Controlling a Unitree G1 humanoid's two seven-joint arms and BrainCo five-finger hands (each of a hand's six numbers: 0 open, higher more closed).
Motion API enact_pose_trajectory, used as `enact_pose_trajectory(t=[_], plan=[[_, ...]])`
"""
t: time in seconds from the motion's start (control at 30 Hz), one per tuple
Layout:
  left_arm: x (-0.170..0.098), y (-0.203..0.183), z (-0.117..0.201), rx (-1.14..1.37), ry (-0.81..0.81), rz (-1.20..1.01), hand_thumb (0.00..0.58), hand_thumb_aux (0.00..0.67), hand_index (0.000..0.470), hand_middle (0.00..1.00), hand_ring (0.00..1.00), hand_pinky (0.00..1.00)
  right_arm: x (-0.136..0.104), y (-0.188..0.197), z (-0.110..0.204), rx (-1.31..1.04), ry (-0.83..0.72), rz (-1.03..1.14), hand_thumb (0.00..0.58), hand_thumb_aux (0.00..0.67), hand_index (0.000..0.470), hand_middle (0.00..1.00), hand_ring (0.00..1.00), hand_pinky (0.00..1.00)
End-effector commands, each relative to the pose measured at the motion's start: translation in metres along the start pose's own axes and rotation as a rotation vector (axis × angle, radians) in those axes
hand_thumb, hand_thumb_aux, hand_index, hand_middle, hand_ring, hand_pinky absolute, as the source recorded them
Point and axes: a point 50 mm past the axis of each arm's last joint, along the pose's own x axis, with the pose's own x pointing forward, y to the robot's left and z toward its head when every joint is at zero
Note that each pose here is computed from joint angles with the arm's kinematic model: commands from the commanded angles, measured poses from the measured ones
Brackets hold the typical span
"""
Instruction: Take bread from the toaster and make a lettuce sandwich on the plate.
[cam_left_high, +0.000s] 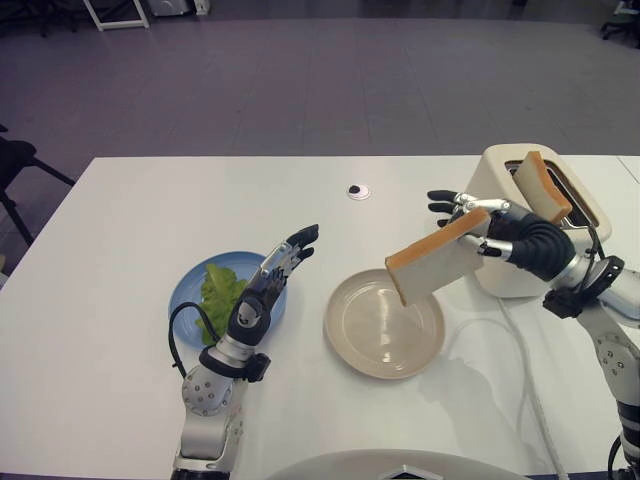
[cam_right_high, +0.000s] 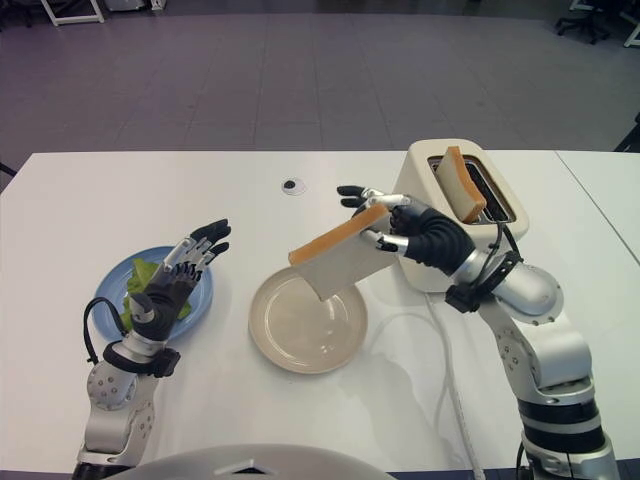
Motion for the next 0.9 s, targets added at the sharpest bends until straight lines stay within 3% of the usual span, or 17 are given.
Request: enact_pose_trajectory(t=[0.03, 0.43, 0.47, 0.5, 0.53, 0.57, 0.6, 0.8, 0.9], plan=[[0.000, -0.001, -0.003, 0.002, 0.018, -0.003, 0.000, 0.000, 0.000, 0.00, 0.00, 0.00, 0.008, 0.019, -0.027, 0.032, 0.122, 0.098, 0.580, 0.670, 0.470, 0.00, 0.00, 0.00], [0.000, -0.002, 0.003, 0.030, 0.006, -0.019, 0.000, 0.000, 0.000, 0.00, 0.00, 0.00, 0.033, 0.027, -0.083, -0.057, 0.274, 0.051, 0.580, 0.670, 0.470, 0.00, 0.00, 0.00], [-0.001, -0.002, 0.004, 0.042, 0.006, -0.021, 0.000, 0.000, 0.000, 0.00, 0.00, 0.00, 0.035, 0.029, -0.086, -0.076, 0.278, 0.055, 0.573, 0.599, 0.420, 0.00, 0.00, 0.00], [-0.001, 0.000, 0.007, 0.074, 0.006, -0.017, 0.000, 0.000, 0.000, 0.00, 0.00, 0.00, 0.038, 0.030, -0.087, -0.090, 0.277, 0.056, 0.527, 0.468, 0.328, 0.00, 0.00, 0.00], [0.000, 0.004, 0.011, 0.102, 0.005, -0.005, 0.000, 0.000, 0.000, 0.00, 0.00, 0.00, 0.040, 0.032, -0.088, -0.106, 0.273, 0.056, 0.472, 0.381, 0.267, 0.00, 0.00, 0.00], [0.000, 0.009, 0.014, 0.135, 0.011, 0.011, 0.000, 0.000, 0.000, 0.00, 0.00, 0.00, 0.041, 0.033, -0.089, -0.121, 0.267, 0.054, 0.281, 0.189, 0.133, 0.00, 0.00, 0.00], [0.001, 0.015, 0.017, 0.178, 0.024, 0.026, 0.000, 0.000, 0.000, 0.00, 0.00, 0.00, 0.042, 0.034, -0.089, -0.137, 0.261, 0.051, 0.000, 0.000, 0.000, 0.00, 0.00, 0.00], [-0.009, 0.055, 0.041, 0.511, 0.165, 0.043, 0.000, 0.000, 0.000, 0.00, 0.00, 0.00, 0.045, 0.029, -0.078, -0.193, 0.202, 0.008, 0.000, 0.000, 0.000, 0.00, 0.00, 0.00], [-0.024, 0.075, 0.041, 0.812, 0.350, -0.037, 0.000, 0.000, 0.000, 0.00, 0.00, 0.00, 0.040, 0.023, -0.071, -0.200, 0.166, -0.032, 0.000, 0.000, 0.000, 0.00, 0.00, 0.00]])
